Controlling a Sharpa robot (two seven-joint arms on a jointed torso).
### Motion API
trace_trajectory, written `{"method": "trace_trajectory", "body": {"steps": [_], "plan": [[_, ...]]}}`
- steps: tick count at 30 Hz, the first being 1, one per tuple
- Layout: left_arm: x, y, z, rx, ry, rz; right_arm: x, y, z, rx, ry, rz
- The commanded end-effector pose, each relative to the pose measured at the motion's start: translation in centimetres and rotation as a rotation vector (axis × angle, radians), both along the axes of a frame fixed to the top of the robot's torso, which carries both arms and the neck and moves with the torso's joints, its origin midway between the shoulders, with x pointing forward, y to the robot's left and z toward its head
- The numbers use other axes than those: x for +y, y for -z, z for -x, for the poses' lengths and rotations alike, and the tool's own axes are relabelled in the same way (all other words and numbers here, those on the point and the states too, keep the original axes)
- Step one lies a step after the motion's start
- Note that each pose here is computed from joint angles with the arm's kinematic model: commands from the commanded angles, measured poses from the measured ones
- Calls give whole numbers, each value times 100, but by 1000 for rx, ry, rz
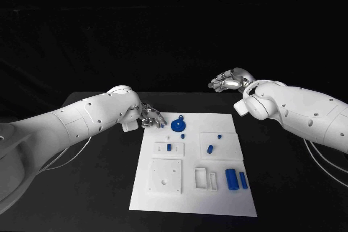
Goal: Assemble the parts on the task board
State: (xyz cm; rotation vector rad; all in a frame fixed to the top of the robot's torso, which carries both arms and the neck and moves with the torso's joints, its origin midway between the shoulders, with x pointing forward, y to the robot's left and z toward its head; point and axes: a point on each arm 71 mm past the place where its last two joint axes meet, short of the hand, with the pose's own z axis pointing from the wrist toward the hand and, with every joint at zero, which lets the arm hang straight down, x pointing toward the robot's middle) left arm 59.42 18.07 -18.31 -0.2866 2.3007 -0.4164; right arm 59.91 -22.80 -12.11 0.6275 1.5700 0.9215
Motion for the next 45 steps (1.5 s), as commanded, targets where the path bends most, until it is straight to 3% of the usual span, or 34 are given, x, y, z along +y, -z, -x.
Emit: {"method": "trace_trajectory", "body": {"steps": [1, 33, 45], "plan": [[-45, 65, 37, 35, 31, -5, 13, -1, 1, 1, -11, 2], [-23, 75, -3, 31, -4, 12, 27, 1, -3, 2, -14, 2], [39, 78, -11, 18, -22, 15, 26, 2, -6, 2, -13, 2]]}}
